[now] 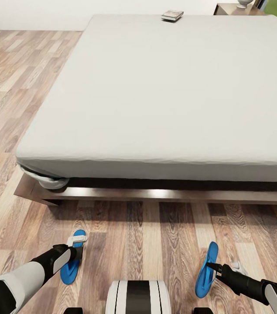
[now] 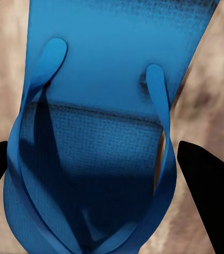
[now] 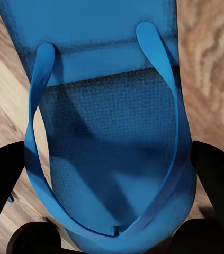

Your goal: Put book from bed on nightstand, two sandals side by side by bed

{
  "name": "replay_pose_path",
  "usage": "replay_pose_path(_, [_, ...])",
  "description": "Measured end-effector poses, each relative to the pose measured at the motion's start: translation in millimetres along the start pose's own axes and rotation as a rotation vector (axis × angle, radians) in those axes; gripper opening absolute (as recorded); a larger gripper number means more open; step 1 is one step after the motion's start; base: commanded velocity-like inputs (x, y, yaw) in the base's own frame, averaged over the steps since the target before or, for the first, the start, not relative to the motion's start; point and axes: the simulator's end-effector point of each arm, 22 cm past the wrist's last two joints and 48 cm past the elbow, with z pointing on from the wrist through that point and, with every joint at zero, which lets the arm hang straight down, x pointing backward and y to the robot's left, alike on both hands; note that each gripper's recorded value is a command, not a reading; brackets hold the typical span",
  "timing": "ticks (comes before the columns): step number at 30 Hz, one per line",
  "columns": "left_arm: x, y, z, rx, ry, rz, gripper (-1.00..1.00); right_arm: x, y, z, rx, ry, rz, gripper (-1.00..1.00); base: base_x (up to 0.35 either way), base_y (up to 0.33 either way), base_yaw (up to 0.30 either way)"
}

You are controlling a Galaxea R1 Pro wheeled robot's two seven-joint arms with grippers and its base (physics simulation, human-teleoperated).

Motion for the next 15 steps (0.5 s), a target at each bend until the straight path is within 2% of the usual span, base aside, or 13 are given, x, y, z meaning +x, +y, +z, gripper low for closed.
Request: replay_pose_path(15, [4.2,0.5,4.5,-0.003,0.01,0.006,-1.0,2.6,-4.5,2.3,0.007,0.007,0.006,-1.0,0.0,0.0,0.0])
